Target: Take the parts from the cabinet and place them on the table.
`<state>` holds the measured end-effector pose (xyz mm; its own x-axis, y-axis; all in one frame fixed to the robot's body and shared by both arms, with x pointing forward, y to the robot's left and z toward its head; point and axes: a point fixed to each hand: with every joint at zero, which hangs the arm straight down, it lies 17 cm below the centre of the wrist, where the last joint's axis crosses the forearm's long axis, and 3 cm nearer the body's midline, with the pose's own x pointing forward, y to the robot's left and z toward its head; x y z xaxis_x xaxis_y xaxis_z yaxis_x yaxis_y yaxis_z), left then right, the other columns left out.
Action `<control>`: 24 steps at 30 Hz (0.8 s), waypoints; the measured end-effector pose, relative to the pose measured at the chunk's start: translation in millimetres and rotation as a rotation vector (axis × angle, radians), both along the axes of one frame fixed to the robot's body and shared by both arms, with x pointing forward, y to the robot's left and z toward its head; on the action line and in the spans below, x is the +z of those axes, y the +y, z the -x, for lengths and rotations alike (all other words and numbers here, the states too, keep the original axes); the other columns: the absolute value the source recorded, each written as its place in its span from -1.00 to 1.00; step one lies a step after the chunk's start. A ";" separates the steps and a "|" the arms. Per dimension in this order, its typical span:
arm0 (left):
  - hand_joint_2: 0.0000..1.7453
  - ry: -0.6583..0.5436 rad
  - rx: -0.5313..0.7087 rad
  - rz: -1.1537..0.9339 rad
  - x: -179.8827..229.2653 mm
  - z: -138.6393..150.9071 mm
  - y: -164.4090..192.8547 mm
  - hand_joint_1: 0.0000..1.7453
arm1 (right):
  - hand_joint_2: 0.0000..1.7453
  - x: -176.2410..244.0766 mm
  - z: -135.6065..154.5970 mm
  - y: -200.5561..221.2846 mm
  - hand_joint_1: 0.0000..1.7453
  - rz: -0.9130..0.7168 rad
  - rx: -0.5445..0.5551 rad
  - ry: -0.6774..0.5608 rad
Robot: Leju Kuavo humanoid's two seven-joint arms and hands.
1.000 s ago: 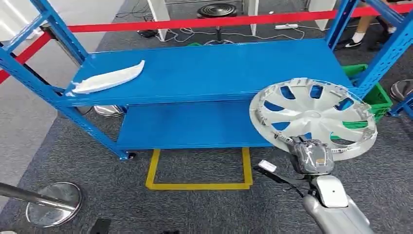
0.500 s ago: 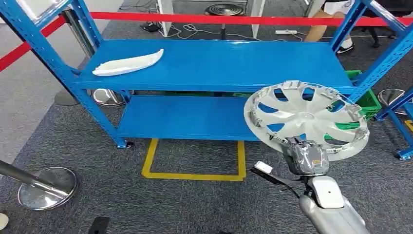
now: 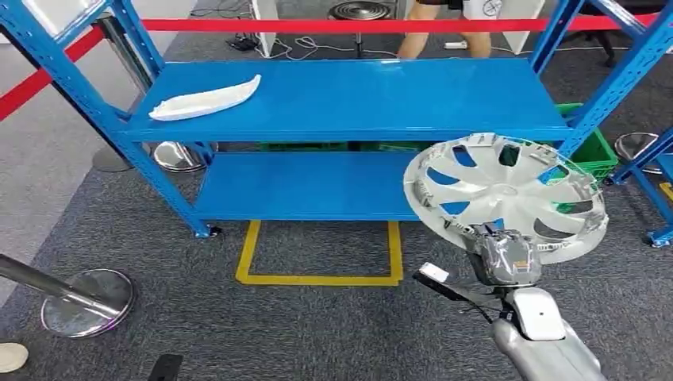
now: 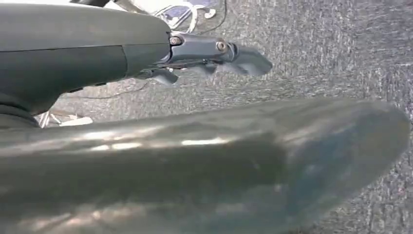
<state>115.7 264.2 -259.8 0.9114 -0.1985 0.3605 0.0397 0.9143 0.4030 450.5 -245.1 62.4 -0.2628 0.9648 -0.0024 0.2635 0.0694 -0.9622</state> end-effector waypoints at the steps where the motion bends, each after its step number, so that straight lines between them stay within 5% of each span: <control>1: -1.00 0.002 0.002 0.000 -0.2 0.9 0.1 -1.00 | 1.00 -2.6 1.9 -0.2 1.00 0.001 -0.002 0.005; 15: -1.00 0.008 -0.004 0.010 -1.1 4.5 -3.6 -1.00 | 1.00 -17.0 11.9 -13.4 1.00 0.135 -0.012 0.013; 24: -1.00 0.012 -0.010 0.010 -1.6 4.3 -2.3 -1.00 | 1.00 -19.8 14.2 -16.5 1.00 0.083 -0.012 0.032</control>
